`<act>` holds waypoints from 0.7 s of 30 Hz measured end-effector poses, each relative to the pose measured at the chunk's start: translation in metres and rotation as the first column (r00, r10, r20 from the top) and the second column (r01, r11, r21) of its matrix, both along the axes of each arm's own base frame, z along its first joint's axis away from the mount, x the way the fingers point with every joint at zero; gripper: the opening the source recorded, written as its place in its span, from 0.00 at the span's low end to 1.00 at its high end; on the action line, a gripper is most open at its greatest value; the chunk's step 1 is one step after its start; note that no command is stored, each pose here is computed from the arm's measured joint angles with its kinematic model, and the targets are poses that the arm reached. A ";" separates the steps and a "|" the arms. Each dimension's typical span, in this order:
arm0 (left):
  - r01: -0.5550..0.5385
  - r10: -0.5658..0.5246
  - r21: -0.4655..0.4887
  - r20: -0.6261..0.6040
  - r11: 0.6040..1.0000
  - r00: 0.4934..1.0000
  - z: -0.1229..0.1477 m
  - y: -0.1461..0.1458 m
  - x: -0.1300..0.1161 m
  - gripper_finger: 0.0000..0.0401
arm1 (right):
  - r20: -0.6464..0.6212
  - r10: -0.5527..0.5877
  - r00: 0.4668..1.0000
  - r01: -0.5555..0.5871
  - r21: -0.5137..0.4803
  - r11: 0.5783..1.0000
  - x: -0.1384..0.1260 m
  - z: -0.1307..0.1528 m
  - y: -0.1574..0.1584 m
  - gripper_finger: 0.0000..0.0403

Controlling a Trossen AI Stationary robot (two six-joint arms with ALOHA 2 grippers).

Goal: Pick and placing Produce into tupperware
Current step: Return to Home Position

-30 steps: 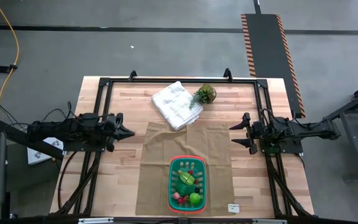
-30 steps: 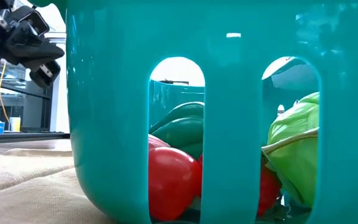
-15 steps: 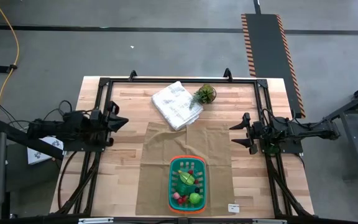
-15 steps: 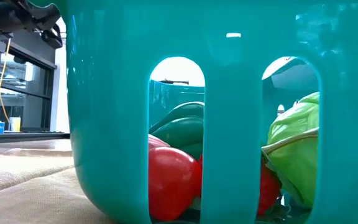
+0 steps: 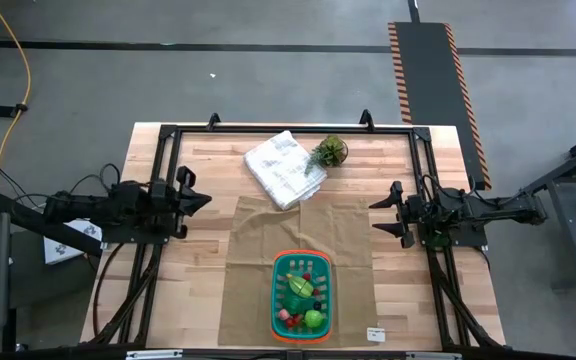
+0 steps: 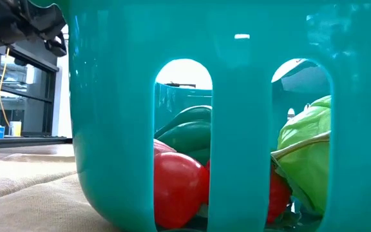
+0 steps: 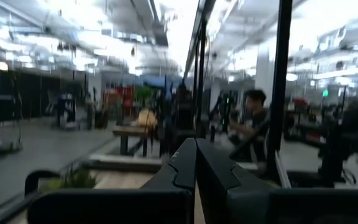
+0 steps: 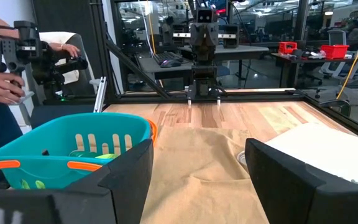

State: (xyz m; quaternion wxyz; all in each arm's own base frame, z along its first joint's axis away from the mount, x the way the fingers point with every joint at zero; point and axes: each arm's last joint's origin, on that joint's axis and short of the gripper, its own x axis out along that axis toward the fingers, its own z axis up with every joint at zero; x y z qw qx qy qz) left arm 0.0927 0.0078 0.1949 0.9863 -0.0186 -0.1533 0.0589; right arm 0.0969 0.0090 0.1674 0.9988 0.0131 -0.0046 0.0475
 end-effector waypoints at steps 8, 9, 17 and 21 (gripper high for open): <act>0.000 -0.003 -0.017 -0.168 1.000 0.986 -0.016 0.000 0.004 0.00 | 0.000 0.000 1.000 0.000 0.000 1.000 0.000 0.000 0.000 0.61; 0.001 -0.006 -0.028 -0.188 1.000 0.982 -0.018 0.000 0.004 0.00 | 0.000 0.000 1.000 0.000 0.000 1.000 0.000 0.000 0.000 0.61; 0.055 -0.053 -0.001 -0.285 0.998 0.957 -0.027 -0.001 0.005 0.00 | 0.000 0.000 1.000 0.000 0.000 1.000 0.000 0.000 0.000 0.61; 0.068 -0.047 0.063 -0.296 0.996 0.954 -0.028 -0.002 0.005 0.00 | 0.000 0.000 1.000 0.000 0.000 1.000 0.000 0.000 0.000 0.61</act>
